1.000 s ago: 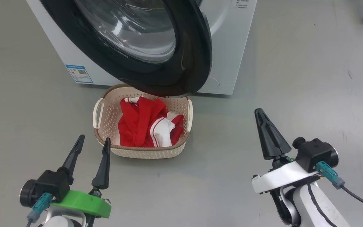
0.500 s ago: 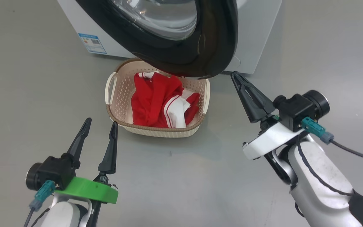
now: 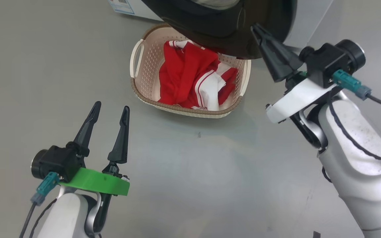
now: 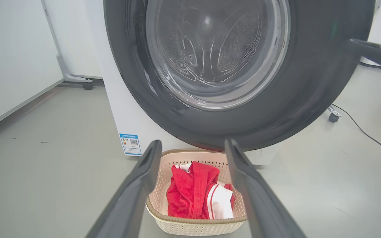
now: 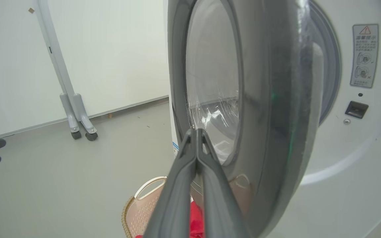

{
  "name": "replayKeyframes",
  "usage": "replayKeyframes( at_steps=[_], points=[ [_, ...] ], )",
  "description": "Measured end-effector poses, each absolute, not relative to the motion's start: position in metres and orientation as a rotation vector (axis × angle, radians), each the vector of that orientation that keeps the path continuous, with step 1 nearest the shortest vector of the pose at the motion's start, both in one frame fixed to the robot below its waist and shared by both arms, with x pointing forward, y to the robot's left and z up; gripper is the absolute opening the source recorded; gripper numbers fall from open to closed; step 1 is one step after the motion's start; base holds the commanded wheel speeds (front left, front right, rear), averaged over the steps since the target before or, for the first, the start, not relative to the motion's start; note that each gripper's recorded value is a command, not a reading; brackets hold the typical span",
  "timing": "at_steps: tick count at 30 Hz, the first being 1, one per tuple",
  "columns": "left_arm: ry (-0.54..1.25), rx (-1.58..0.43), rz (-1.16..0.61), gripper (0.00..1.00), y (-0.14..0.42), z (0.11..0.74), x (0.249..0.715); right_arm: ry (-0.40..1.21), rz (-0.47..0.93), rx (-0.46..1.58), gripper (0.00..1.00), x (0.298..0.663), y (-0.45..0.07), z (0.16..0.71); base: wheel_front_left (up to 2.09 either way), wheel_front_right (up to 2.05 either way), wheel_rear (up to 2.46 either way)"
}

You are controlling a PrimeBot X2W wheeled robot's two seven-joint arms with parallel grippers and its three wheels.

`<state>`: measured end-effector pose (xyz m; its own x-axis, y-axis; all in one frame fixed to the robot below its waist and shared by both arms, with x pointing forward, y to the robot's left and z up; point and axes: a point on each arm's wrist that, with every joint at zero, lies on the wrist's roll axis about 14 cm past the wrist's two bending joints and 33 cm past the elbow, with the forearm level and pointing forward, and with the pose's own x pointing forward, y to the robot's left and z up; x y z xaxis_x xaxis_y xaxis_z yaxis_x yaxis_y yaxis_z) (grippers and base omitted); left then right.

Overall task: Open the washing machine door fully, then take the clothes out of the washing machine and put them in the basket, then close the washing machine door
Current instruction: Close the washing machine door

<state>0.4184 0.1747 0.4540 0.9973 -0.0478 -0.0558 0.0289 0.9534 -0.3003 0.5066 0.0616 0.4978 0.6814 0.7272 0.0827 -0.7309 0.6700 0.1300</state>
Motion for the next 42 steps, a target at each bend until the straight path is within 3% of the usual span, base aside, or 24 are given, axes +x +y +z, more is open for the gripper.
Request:
replayKeyframes(
  at_steps=[17, 42],
  points=[
    [0.119, -0.279, -0.001, 1.0, 0.187, 0.426, 0.434, 0.011, 0.771, 0.2, 0.0, 0.563, 0.054, 0.462, 0.0, 0.0, 0.0],
    [0.191, -0.274, -0.015, 1.0, 0.183, 0.386, 0.46, -0.111, 0.607, 0.207, 0.0, 0.666, 0.01, 0.468, 0.0, 0.0, 0.0]
  ],
)
